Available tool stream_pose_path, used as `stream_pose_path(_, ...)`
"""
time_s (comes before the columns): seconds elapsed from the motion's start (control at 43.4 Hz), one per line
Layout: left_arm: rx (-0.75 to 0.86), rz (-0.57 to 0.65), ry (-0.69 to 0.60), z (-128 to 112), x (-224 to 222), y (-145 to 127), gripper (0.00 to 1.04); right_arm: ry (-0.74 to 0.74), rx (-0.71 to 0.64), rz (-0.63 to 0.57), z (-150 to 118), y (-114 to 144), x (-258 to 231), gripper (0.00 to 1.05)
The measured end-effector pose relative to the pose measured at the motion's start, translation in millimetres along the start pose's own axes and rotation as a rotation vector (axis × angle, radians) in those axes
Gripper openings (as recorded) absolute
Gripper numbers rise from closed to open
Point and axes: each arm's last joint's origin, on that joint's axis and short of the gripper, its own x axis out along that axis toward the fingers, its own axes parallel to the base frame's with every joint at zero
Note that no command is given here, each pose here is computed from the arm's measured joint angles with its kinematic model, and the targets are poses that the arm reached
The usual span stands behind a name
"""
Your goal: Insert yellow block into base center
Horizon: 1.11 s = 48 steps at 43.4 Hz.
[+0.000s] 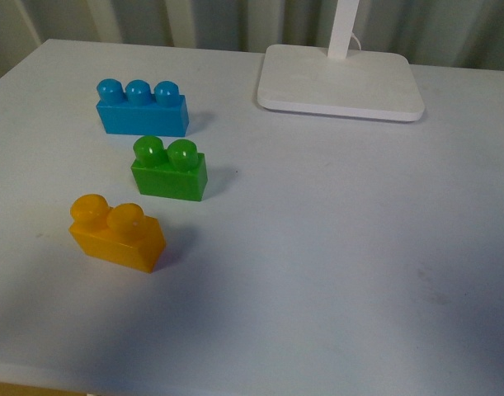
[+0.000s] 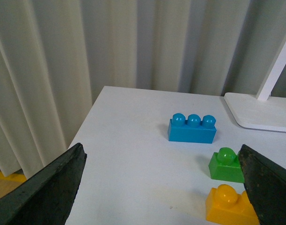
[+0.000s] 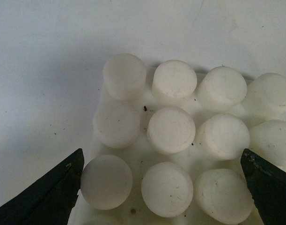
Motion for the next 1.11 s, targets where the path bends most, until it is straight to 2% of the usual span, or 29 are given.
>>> stream_pose_path(0.184,0.0,0.0,0.0,0.0,0.0,0.0,0.98,-0.015,-0.03,-0.014,-2.9,31.7,5.2,0.96)
stream_pose_path(0.461,0.0,0.0,0.0,0.0,0.0,0.0,0.98,-0.049,-0.07,0.042,0.6,87.6,11.9,0.96)
stream_pose_path(0.737,0.0,0.0,0.0,0.0,0.0,0.0,0.98,-0.07,-0.098,0.154,-2.6,177.7,4.6,0.96)
stream_pose_path(1.106,0.0,0.0,0.0,0.0,0.0,0.0,0.98,-0.082,-0.104,0.262,-10.0,254.2,-7.3,0.96)
